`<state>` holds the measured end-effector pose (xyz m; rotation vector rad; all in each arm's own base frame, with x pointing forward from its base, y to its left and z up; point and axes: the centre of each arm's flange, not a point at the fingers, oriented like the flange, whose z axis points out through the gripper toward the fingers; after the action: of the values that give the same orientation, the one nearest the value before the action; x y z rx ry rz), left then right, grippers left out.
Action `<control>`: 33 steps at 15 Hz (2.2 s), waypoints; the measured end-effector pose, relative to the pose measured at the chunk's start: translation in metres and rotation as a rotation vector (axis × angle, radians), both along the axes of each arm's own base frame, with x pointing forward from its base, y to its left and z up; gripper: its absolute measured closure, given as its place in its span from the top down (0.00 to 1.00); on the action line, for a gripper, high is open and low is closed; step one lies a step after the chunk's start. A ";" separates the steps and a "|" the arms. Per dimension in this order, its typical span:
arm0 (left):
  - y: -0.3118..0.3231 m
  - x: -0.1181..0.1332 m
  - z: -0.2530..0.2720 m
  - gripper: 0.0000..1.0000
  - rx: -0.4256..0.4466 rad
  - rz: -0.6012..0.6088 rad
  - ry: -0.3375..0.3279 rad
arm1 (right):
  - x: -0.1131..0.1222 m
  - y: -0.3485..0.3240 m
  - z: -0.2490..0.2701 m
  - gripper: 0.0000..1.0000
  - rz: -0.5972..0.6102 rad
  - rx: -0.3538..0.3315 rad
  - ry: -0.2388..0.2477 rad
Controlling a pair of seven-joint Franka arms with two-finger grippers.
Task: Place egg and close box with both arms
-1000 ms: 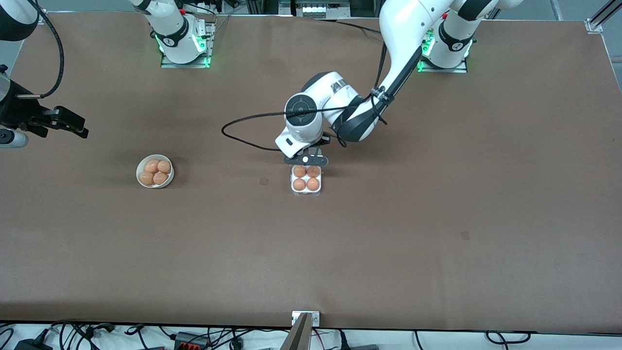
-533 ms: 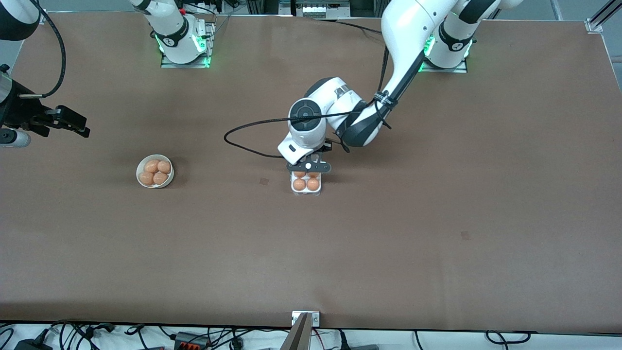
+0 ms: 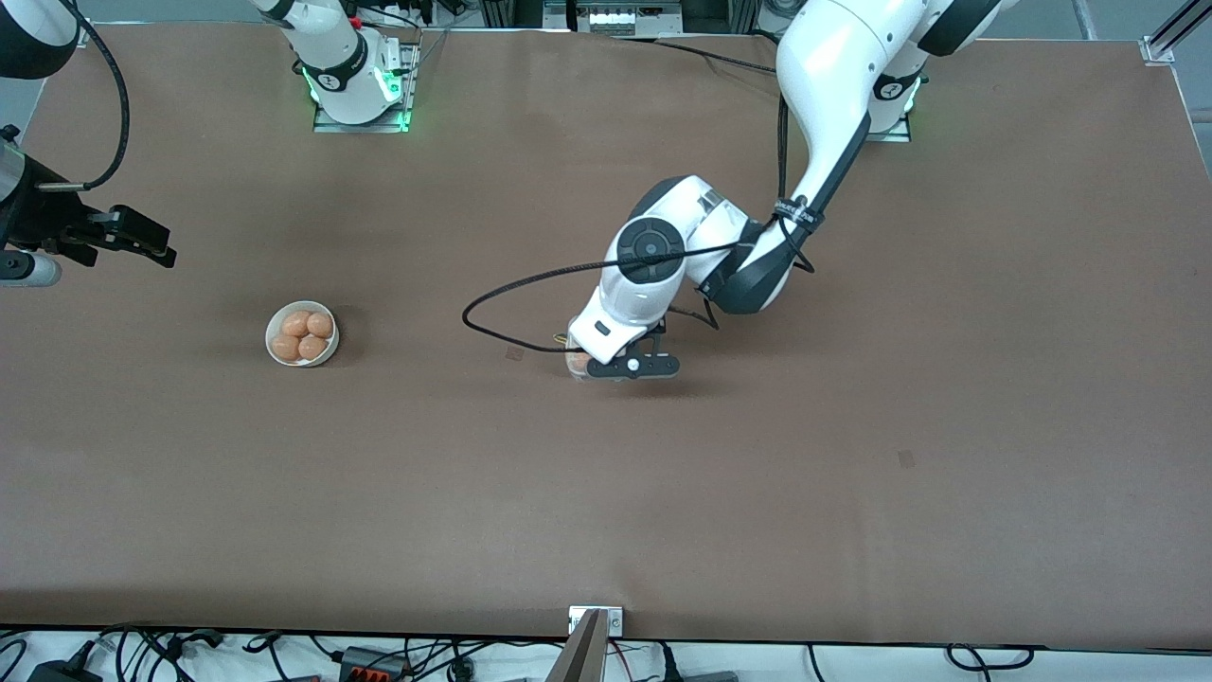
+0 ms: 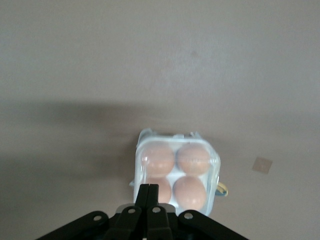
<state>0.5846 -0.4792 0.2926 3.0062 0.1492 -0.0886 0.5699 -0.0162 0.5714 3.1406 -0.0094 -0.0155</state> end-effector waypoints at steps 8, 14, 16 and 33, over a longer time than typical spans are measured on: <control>-0.004 0.004 -0.045 0.01 -0.016 0.010 -0.003 | 0.000 0.000 0.000 1.00 0.000 0.000 0.000; 0.047 0.048 0.029 0.01 0.000 0.062 -0.067 | 0.000 0.000 0.000 1.00 0.000 0.000 0.000; 0.096 0.067 0.077 0.01 0.025 0.071 -0.069 | 0.000 0.000 0.000 1.00 0.000 0.000 0.000; 0.313 -0.008 0.210 0.01 0.111 0.209 -0.082 | 0.000 -0.001 0.000 1.00 -0.001 -0.001 -0.001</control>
<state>0.5770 -0.1661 0.5025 3.0758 0.4729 0.0660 0.5699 -0.0171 0.5718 3.1398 -0.0114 -0.0143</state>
